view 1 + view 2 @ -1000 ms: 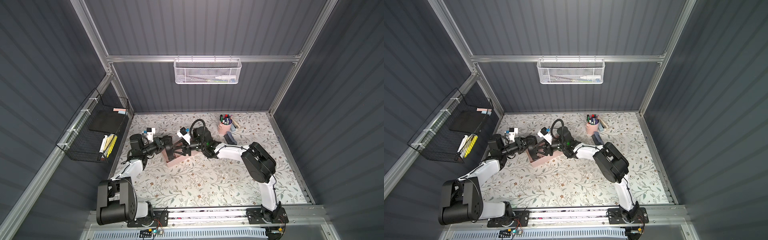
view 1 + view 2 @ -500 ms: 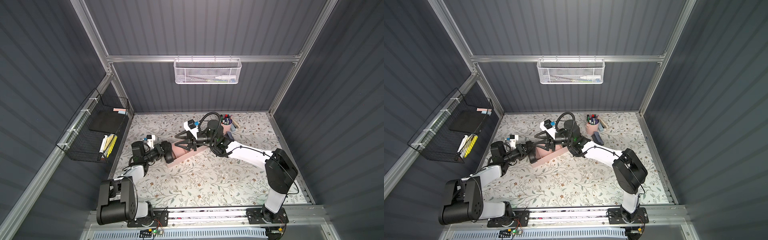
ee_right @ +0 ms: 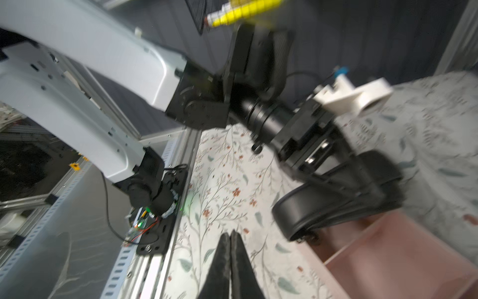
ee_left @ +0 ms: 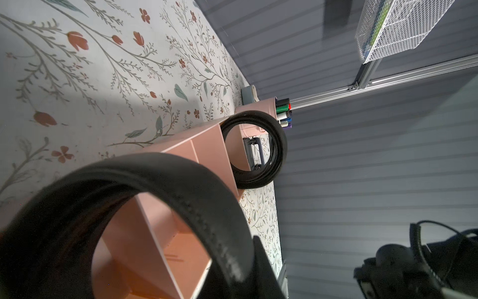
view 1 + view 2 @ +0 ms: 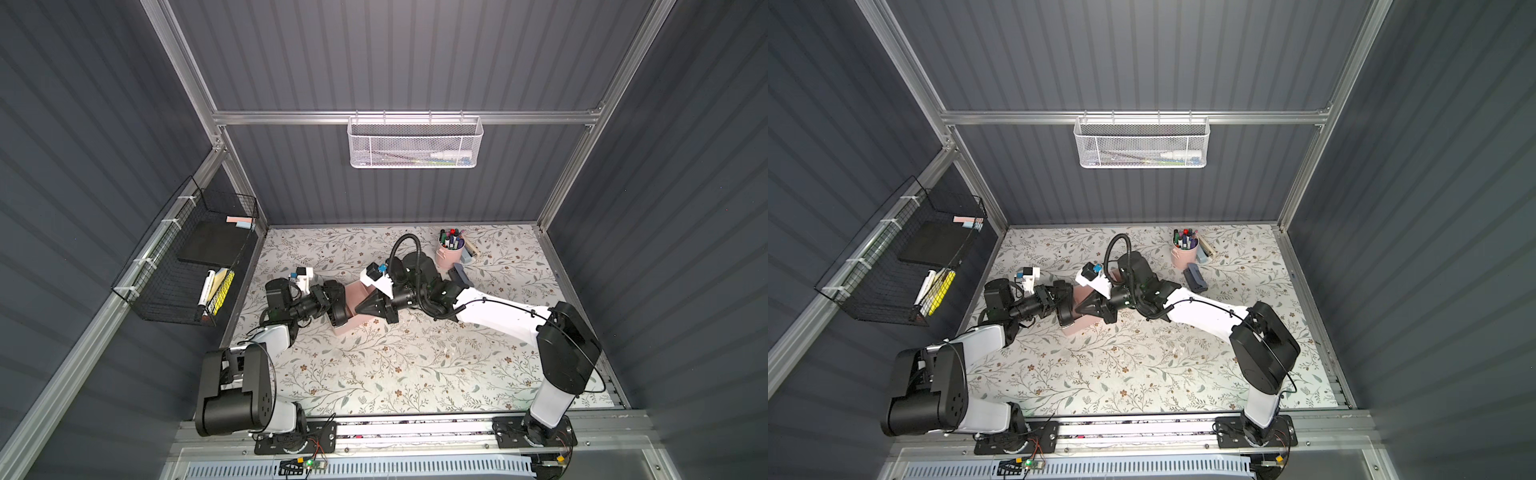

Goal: Place the belts into the storage roll
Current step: Place the belt in the container.

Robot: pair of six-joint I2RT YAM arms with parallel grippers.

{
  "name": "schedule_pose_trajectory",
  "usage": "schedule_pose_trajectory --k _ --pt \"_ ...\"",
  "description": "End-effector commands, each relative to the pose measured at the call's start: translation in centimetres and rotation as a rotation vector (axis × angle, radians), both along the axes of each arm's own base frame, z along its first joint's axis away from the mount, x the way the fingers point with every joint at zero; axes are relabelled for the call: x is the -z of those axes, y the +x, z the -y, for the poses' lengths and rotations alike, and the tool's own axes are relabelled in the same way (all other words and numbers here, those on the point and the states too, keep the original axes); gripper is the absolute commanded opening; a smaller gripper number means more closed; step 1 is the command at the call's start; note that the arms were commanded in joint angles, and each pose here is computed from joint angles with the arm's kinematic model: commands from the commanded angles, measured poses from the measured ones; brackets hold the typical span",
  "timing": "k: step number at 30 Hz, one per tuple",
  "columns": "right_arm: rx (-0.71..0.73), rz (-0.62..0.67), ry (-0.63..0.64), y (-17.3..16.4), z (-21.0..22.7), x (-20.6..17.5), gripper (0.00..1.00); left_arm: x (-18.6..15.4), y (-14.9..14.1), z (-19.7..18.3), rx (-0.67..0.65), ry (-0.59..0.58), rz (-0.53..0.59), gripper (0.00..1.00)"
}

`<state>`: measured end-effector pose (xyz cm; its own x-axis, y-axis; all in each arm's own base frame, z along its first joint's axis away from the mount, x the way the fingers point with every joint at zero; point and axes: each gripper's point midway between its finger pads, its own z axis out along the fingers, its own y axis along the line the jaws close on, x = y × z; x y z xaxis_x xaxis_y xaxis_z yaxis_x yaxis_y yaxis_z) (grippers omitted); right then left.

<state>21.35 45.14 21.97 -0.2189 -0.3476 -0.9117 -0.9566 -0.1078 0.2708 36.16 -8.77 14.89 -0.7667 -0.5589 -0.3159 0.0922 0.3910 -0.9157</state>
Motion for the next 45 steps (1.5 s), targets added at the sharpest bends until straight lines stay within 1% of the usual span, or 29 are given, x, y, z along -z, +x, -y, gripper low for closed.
schedule_pose_trajectory --k 1,4,8,11,17,21,27,31,39,45 --pt "-0.100 -0.024 -0.120 -3.0 -0.2 3.7 0.02 0.6 1.0 -0.6 -0.024 0.000 -0.045 0.00" --pt "-0.122 -0.039 -0.143 -3.6 -1.3 5.2 0.00 0.1 1.9 -0.7 -0.024 -0.018 -0.045 0.00" --pt "-0.097 -0.040 -0.177 -2.5 -2.7 6.9 0.00 0.3 2.5 -0.8 -0.023 -0.039 -0.055 0.00" --pt "-0.044 -0.021 -0.216 -1.0 -3.4 8.4 0.00 0.3 2.7 -0.7 -0.024 -0.064 -0.066 0.00" --pt "0.063 0.024 -0.274 2.4 -4.7 9.9 0.00 -1.2 3.3 -0.6 -0.008 -0.080 -0.053 0.00" --pt "0.182 0.075 -0.343 5.7 -5.2 11.1 0.00 -1.6 3.7 -0.6 0.000 -0.100 -0.060 0.00" --pt "0.314 0.116 -0.344 9.3 -6.0 10.8 0.00 -1.5 3.8 -0.4 0.008 -0.134 -0.080 0.00" --pt "0.401 0.153 -0.357 11.4 -6.1 10.2 0.00 -2.1 4.1 -0.2 0.023 -0.158 -0.078 0.00" --pt "0.497 0.181 -0.321 13.4 -6.6 8.6 0.00 -2.5 4.6 -0.1 0.046 -0.183 -0.080 0.00" --pt "0.505 0.173 -0.347 13.9 -6.6 9.7 0.00 -0.7 4.4 0.1 0.057 -0.185 -0.105 0.00"
